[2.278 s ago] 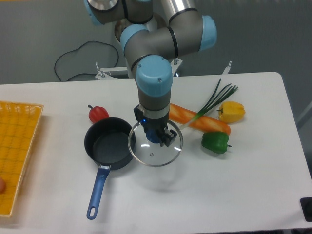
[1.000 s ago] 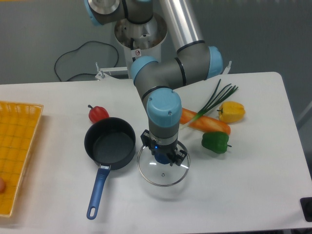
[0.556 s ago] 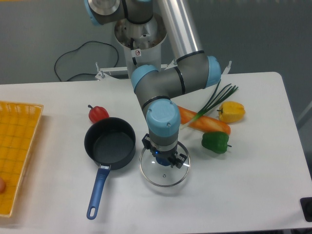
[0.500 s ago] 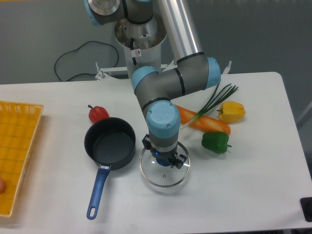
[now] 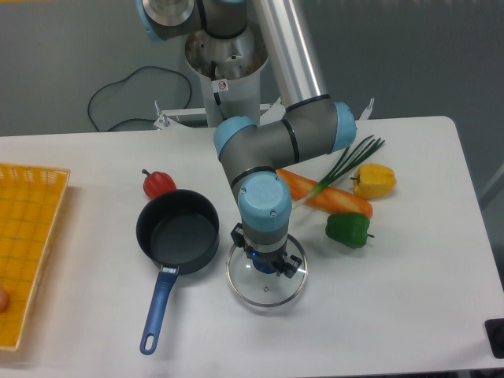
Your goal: Place the lid on the table
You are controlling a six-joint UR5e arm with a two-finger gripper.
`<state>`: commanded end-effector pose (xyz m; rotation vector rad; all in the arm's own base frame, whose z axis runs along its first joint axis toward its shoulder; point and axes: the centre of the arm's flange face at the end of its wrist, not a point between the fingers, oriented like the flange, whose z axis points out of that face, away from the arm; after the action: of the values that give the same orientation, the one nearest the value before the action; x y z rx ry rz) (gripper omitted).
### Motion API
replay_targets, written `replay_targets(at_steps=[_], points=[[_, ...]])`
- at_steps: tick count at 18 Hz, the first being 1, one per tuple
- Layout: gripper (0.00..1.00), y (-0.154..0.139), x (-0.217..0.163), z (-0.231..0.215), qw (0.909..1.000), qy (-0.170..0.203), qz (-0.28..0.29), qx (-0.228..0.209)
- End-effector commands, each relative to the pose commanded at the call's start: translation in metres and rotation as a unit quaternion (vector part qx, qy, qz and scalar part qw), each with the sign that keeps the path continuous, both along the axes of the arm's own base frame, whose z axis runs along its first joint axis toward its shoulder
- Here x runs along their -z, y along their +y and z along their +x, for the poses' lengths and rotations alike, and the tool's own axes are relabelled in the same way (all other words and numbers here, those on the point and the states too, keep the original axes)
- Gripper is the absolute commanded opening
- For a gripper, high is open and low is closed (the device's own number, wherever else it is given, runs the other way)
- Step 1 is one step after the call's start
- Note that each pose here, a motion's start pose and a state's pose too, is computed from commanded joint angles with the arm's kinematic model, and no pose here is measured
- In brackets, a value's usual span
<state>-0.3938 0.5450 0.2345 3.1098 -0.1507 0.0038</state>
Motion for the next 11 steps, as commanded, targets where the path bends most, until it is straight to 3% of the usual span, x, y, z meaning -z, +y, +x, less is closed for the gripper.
replay_targets(at_steps=[11], points=[[0.47,0.0018,0.0083,-0.0002,1.0000,-0.004,-0.003,0.000]])
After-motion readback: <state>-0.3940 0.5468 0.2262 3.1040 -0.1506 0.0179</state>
